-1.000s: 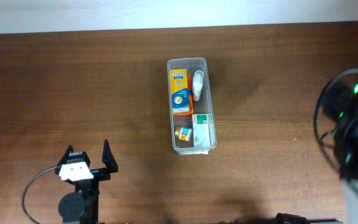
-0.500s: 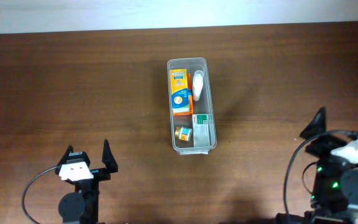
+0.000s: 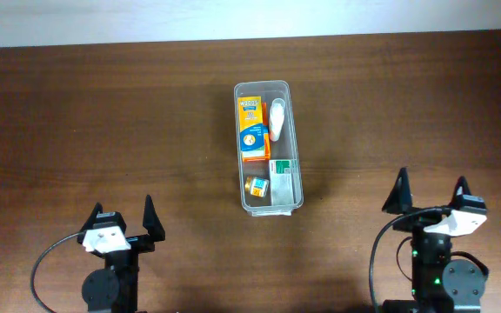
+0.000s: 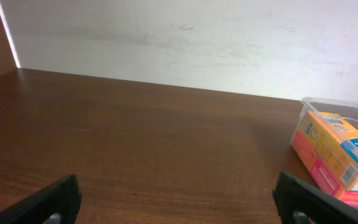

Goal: Pack container

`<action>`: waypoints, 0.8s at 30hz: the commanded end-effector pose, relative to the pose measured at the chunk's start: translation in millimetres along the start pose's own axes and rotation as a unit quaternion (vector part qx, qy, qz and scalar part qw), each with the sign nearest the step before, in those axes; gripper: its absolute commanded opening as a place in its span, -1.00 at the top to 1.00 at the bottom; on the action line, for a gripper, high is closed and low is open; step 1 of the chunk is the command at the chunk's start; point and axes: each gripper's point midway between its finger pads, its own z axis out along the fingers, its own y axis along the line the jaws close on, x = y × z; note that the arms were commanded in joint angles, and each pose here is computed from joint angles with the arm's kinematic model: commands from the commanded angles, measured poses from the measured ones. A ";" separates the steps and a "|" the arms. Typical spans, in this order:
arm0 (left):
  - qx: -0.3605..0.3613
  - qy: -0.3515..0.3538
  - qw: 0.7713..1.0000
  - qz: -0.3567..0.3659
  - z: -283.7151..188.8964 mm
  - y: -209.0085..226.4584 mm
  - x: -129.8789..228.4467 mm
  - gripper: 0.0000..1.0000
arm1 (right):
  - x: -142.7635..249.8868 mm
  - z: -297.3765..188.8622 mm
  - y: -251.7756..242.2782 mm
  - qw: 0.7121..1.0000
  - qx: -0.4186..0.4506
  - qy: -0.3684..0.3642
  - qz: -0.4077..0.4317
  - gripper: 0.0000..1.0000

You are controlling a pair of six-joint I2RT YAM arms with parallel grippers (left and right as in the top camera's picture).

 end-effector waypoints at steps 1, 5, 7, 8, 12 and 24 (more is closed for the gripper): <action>-0.001 -0.001 1.000 0.008 0.1 0.4 1.4 -0.99 | 5.3 -3.1 6.7 1.000 -0.019 -0.007 -0.001 -0.97; -0.001 -0.001 1.000 0.008 0.1 0.4 1.4 -0.99 | 5.7 -6.6 6.1 1.000 -0.021 -0.022 0.001 -0.97; -0.001 -0.001 1.000 0.008 0.1 0.4 1.4 -0.99 | 3.4 -9.5 6.1 0.999 -0.022 -0.032 0.000 -0.97; -0.001 -0.001 1.000 0.008 0.1 0.4 1.4 -0.99 | 2.2 -10.8 6.3 0.999 -0.023 -0.037 -0.008 -0.97; -0.001 -0.001 1.000 0.008 0.1 0.4 1.4 -0.99 | 2.4 -10.8 6.7 0.998 -0.023 -0.039 -0.031 -0.97; -0.001 -0.001 1.000 0.008 0.1 0.4 1.4 -0.99 | 24.7 -5.6 5.2 0.999 -0.024 -0.023 -0.035 -0.97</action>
